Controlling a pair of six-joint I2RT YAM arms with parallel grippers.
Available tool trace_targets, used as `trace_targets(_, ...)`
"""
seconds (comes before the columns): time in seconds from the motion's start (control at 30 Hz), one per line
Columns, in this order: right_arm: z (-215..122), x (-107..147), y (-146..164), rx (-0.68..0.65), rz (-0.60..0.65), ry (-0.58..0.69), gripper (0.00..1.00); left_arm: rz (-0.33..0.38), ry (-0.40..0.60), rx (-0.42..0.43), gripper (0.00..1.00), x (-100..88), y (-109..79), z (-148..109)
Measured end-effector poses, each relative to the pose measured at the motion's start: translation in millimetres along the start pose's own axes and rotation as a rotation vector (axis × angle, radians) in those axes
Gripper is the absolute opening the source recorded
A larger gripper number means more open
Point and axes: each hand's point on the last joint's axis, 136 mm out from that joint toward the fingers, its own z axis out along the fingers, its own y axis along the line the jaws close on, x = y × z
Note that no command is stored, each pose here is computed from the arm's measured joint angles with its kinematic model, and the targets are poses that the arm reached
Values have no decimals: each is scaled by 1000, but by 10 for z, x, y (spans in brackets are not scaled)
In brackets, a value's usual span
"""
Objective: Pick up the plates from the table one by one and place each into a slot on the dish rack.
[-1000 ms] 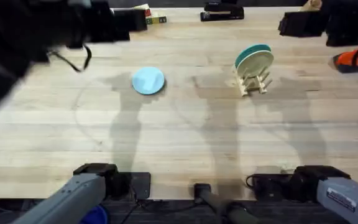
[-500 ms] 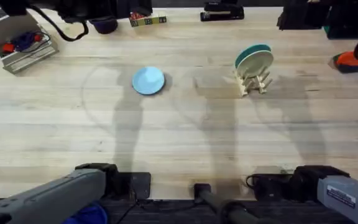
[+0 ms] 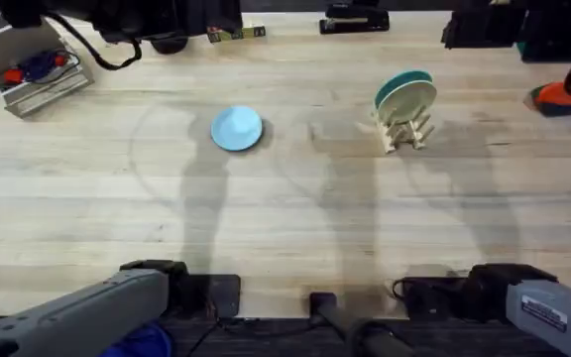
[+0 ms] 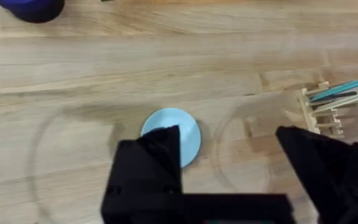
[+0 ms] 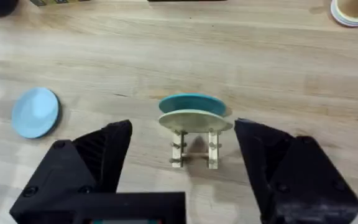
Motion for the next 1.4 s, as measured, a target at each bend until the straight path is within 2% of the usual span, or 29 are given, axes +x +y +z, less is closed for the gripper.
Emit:
trace_targets(0.07, 0, 1, 0, 0, 0, 0, 994, -1, 1, -14, 862, 5, 24, 1)
trace_targets(0.13, 0, 3, 0, 0, 0, 1, 994, -4, 2, -23, 724, 7, 40, -1)
trace_targets(0.3, 0, 3, 0, 0, 0, 1, 995, -6, 4, -41, 209, 14, 72, -2)
trace_targets(0.37, 0, 3, 0, 0, 0, 1, 995, -9, 13, -43, 73, 35, 76, -2)
trace_targets(0.4, 0, 3, 0, 0, 0, 1, 995, -9, 16, -45, 51, 44, 80, -2)
trace_targets(0.6, 0, 3, 0, 0, 0, 1, 995, -16, 19, -50, 42, 52, 104, -8)
trace_targets(0.83, 0, 3, 0, 0, 0, 1, 993, -79, 40, -59, 41, 110, 279, -66)
trace_targets(0.97, 0, 3, 0, 0, 0, 1, 992, -94, 49, -6, 40, 125, 281, -75)
trace_targets(1.17, 0, 4, 0, 0, 0, 1, 994, -98, 145, 108, 40, 271, 201, 90)
trace_targets(1.4, 0, 4, 0, 0, 0, 1, 994, -89, 195, 173, 39, 324, 223, 267)
